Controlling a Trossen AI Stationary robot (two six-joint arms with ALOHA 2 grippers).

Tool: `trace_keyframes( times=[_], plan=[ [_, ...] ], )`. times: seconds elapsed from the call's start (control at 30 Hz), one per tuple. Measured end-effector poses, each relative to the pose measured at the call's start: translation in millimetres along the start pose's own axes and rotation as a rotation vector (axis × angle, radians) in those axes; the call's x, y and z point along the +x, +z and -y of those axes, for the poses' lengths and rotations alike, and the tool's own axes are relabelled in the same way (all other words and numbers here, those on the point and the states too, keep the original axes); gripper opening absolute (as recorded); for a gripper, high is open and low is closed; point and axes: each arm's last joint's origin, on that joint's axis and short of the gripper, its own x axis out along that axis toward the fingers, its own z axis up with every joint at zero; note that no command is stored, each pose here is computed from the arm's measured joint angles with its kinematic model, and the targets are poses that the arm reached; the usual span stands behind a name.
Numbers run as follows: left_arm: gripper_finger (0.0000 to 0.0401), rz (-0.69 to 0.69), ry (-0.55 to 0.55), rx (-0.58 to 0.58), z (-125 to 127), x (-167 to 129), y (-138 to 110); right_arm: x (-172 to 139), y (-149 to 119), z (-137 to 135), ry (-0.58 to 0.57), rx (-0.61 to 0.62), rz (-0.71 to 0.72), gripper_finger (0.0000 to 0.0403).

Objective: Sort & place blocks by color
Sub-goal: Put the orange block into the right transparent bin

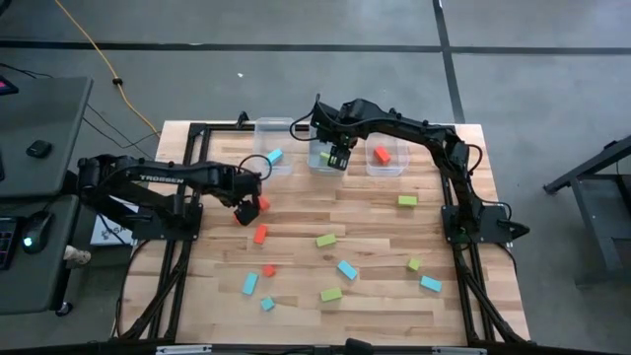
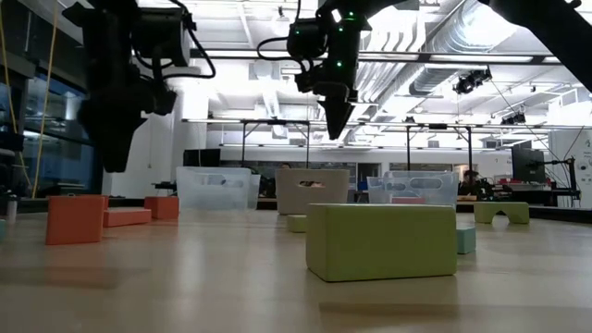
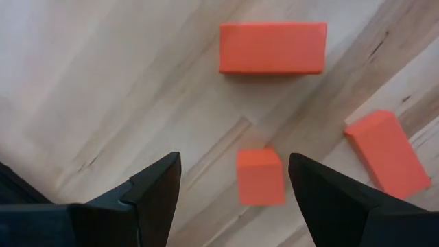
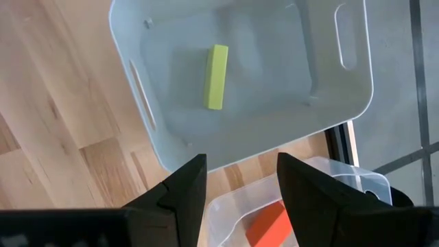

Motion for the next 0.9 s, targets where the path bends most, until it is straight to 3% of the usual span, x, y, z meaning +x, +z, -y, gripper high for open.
trace_keyframes(
  times=[0.47, 0.9],
  plan=[
    [0.0252, -0.033, 0.036, -0.017, 6.7, 14.6, -20.3, 0.0, 0.1, 0.0, 0.0, 0.0, 0.001, 0.0169],
    [0.0252, -0.016, 0.007, -0.019, 11.6, 16.3, -21.8, 0.0, 1.0, 0.1, -0.001, 0.002, 0.01, 0.0169]
  ],
)
